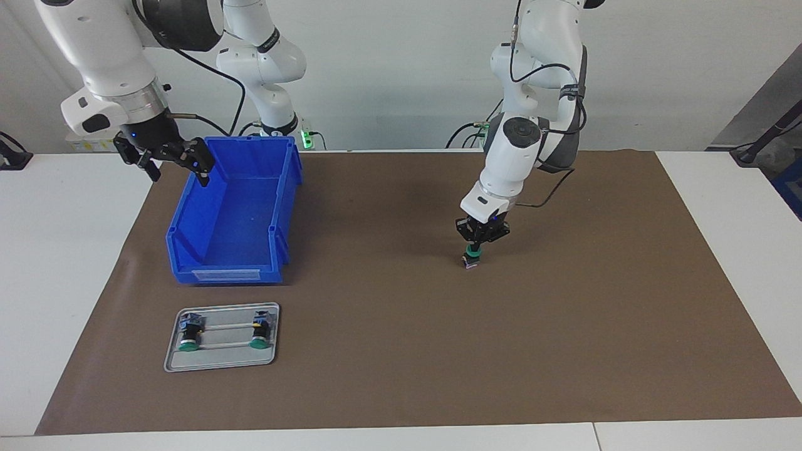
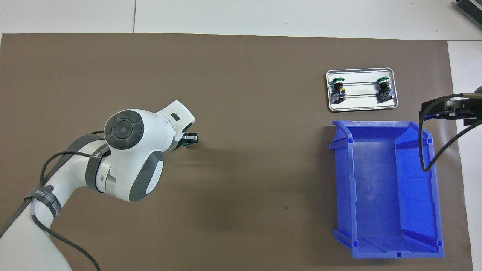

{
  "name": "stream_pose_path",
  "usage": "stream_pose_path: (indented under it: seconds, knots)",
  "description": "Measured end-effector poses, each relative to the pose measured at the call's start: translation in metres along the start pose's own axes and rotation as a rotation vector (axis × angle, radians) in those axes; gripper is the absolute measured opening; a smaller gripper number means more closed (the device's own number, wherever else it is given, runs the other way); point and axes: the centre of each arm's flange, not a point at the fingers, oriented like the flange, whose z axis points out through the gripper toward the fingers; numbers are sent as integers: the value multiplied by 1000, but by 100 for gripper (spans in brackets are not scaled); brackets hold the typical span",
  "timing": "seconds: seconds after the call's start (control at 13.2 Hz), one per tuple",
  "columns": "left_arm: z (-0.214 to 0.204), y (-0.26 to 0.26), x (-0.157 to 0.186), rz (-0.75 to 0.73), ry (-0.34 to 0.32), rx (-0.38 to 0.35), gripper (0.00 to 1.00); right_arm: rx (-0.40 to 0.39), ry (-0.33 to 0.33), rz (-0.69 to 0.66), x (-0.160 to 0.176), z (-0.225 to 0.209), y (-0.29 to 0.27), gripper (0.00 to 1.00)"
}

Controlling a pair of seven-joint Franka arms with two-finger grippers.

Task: Place and press button with both arms

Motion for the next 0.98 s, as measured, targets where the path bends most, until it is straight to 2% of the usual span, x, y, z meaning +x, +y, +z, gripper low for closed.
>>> stream_pose_path:
  seconds: [0.23,0.38,0.68,0.98]
  knots:
    - [-2,0,2,-1,2,0,1,0,0,0,0,0,0,100]
    - [-15,0,10,-4,-25,9,1,0,0,0,0,0,0,100]
    - [-90,-4,44,-20,-61,24,1,0,0,0,0,0,0,100]
    - [-154,-67,72,25,-92,43,1,0,0,0,0,0,0,100]
